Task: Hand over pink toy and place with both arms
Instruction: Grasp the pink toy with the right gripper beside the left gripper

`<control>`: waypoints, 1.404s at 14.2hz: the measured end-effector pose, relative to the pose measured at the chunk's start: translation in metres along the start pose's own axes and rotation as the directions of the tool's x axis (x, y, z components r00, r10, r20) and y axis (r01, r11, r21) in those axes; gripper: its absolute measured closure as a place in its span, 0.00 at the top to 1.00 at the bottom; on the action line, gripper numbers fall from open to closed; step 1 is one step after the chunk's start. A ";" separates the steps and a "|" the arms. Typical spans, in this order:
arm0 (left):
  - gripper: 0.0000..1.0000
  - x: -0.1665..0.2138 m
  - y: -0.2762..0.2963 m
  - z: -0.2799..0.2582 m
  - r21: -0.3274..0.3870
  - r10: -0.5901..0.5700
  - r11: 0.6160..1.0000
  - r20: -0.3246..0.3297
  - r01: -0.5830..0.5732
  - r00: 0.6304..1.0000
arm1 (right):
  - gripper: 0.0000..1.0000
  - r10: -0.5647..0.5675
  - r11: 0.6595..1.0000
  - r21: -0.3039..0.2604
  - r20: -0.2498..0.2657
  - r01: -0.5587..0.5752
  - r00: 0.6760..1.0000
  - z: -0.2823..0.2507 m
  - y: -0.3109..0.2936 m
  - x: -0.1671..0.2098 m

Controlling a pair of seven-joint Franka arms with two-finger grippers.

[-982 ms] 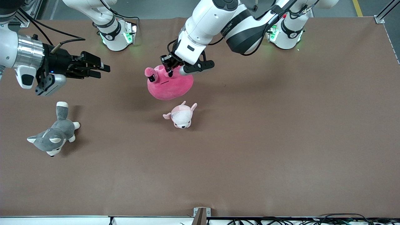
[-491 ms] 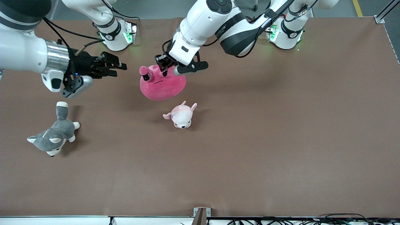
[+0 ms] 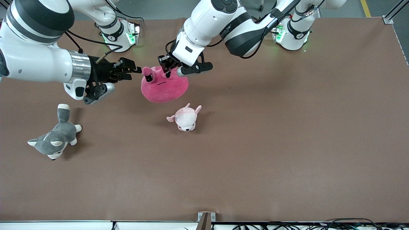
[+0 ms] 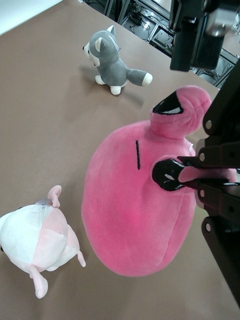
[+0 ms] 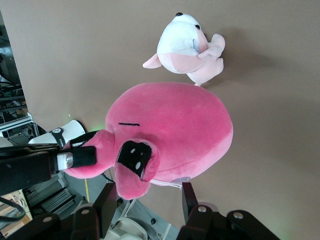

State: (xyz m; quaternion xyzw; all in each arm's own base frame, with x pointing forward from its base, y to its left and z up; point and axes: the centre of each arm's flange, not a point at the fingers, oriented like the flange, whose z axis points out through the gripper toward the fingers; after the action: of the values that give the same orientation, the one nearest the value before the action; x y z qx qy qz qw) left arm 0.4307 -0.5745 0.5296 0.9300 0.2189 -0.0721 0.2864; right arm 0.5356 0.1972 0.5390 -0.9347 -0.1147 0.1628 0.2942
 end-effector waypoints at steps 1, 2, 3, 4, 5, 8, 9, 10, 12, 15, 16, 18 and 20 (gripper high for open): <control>0.09 0.000 0.000 0.000 0.000 0.000 1.000 0.000 0.000 1.000 | 0.61 -0.003 1.000 -0.001 0.010 0.003 1.000 0.005 -0.002 0.002; 0.09 0.000 0.000 0.000 0.000 0.000 1.000 0.000 0.000 1.000 | 0.61 -0.006 1.000 -0.003 0.020 0.006 1.000 0.011 -0.004 0.003; 0.09 0.000 0.000 0.000 -0.001 0.000 1.000 0.000 0.000 1.000 | 0.61 -0.010 1.000 -0.005 0.028 0.010 1.000 0.016 -0.006 0.004; 0.09 0.000 0.001 -0.001 -0.002 0.001 1.000 0.000 -0.001 1.000 | 0.61 -0.014 1.000 -0.007 0.031 0.014 0.999 0.019 -0.009 0.006; 0.09 -0.001 0.001 -0.001 -0.003 0.001 1.000 0.000 -0.001 1.000 | 0.61 -0.016 1.000 -0.008 0.031 0.016 0.999 0.022 -0.010 0.007; 0.09 -0.001 0.002 -0.002 -0.005 0.001 1.000 0.000 -0.001 1.000 | 0.61 -0.015 1.000 -0.011 0.034 0.015 0.999 0.031 -0.010 0.013; 0.09 -0.001 0.002 -0.002 -0.005 0.002 1.000 0.000 -0.002 1.000 | 0.61 -0.016 1.000 -0.012 0.036 0.017 0.999 0.034 -0.011 0.014; 0.09 -0.001 0.002 -0.002 -0.005 0.002 1.000 0.000 -0.002 1.000 | 0.58 -0.018 1.000 -0.013 0.039 0.018 0.999 0.037 -0.012 0.015; 0.09 -0.001 0.002 -0.002 -0.005 0.002 1.000 0.000 -0.002 1.000 | 0.53 -0.018 1.000 -0.014 0.048 0.018 0.999 0.042 -0.012 0.017; 0.09 -0.001 0.002 -0.002 -0.005 0.002 1.000 0.000 -0.002 1.000 | 0.19 -0.009 1.000 -0.014 0.067 0.010 0.998 0.050 -0.008 0.021; 0.09 -0.001 0.002 -0.002 -0.005 0.002 1.000 0.000 -0.002 1.000 | 0.12 -0.006 1.000 -0.014 0.068 0.007 0.998 0.050 -0.007 0.022; 0.09 -0.001 0.002 -0.002 -0.005 0.002 1.000 0.001 -0.002 1.000 | 0.11 -0.003 1.000 -0.013 0.063 0.004 0.998 0.047 -0.004 0.022; 0.15 -0.001 0.002 -0.002 -0.005 0.001 1.000 0.000 -0.001 1.000 | 0.11 0.002 1.000 -0.012 0.058 -0.001 0.998 0.045 -0.002 0.023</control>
State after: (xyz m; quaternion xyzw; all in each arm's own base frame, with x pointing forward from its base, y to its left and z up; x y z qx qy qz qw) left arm 0.4308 -0.5748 0.5323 0.9294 0.2184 -0.0714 0.2886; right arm 0.5396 0.2286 0.4996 -0.9314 -0.1234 0.1897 0.2850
